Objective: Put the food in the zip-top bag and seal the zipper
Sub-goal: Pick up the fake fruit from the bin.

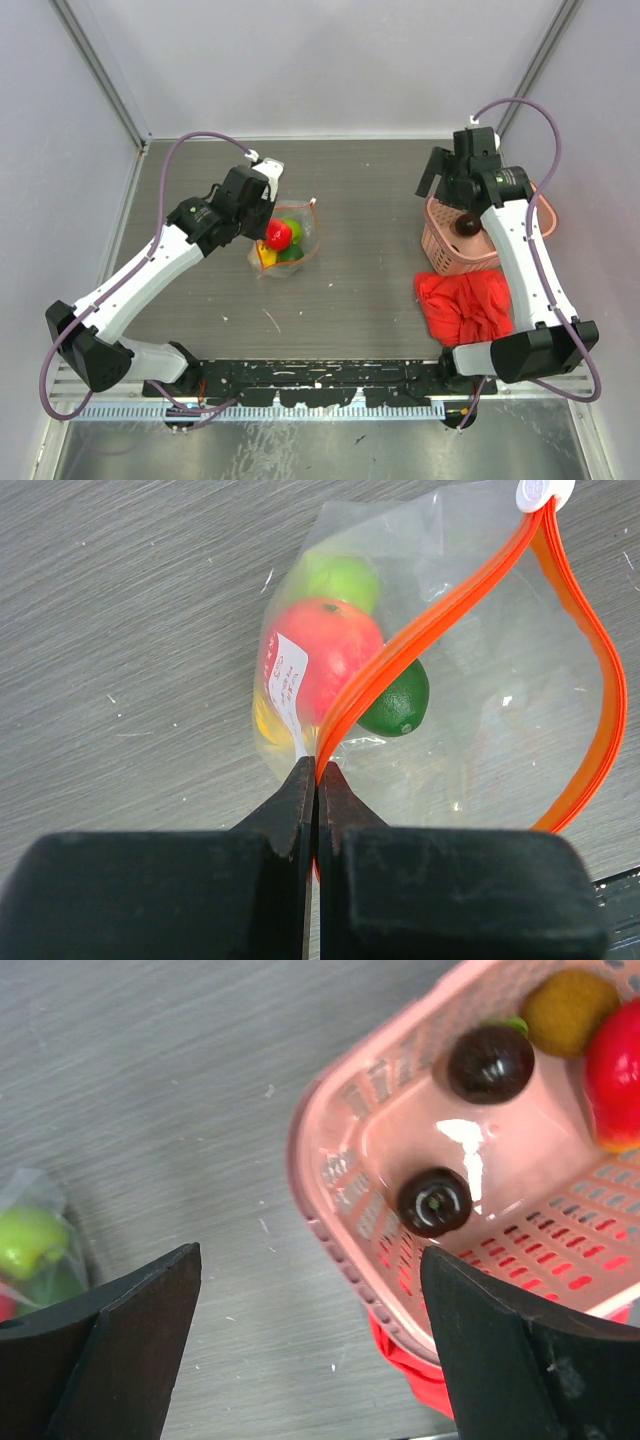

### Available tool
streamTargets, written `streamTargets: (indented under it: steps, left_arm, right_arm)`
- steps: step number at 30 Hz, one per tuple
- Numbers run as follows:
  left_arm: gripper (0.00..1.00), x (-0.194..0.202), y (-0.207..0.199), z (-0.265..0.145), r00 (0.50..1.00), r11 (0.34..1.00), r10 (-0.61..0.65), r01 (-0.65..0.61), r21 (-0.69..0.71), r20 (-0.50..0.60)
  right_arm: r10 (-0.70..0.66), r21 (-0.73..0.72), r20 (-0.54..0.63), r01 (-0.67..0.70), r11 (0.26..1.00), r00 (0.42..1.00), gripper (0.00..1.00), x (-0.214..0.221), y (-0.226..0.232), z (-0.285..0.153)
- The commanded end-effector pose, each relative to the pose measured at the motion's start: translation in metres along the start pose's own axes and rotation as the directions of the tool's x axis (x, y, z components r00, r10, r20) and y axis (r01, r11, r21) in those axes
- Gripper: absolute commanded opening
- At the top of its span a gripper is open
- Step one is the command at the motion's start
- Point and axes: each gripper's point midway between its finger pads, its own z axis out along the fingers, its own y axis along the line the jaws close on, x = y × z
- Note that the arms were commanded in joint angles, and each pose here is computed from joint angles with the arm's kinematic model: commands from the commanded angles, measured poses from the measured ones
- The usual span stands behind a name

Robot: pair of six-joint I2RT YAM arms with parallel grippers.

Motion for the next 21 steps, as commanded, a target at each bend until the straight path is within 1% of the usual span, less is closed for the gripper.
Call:
streamTargets:
  steps: [1,4,7,11,15,21]
  left_arm:
    - [0.00,-0.024,0.001,-0.010,0.997,1.000,-0.030,0.030,0.006,0.072]
    - [0.00,-0.024,0.001,-0.010,0.997,1.000,-0.030,0.030,0.006,0.075]
    - [0.00,-0.024,0.001,-0.010,0.997,1.000,-0.030,0.030,0.006,0.074]
    - [0.00,-0.024,0.001,-0.011,0.997,1.000,-0.030,0.030,0.006,0.075]
    - [0.00,-0.024,0.001,-0.010,0.997,1.000,-0.027,0.027,0.005,0.075]
    - [0.00,-0.023,0.001,-0.009,0.997,1.000,-0.026,0.026,0.006,0.072]
  right_arm:
    - [0.017,-0.013,-0.051,-0.018,1.000,0.999,0.95,0.008,-0.024,0.008]
    - [0.085,0.021,-0.085,-0.084,0.996,0.993,0.96,0.013,-0.050,0.023]
    - [0.144,0.032,-0.113,-0.141,0.989,0.983,0.96,0.021,-0.068,0.038]
    - [0.213,0.083,-0.156,-0.202,0.976,0.965,0.96,0.036,-0.092,0.059]
    - [0.237,0.124,-0.201,-0.216,0.969,0.950,0.96,0.054,-0.106,0.080]
    - [0.239,0.151,-0.288,-0.202,0.968,0.927,0.96,0.088,-0.115,0.110]
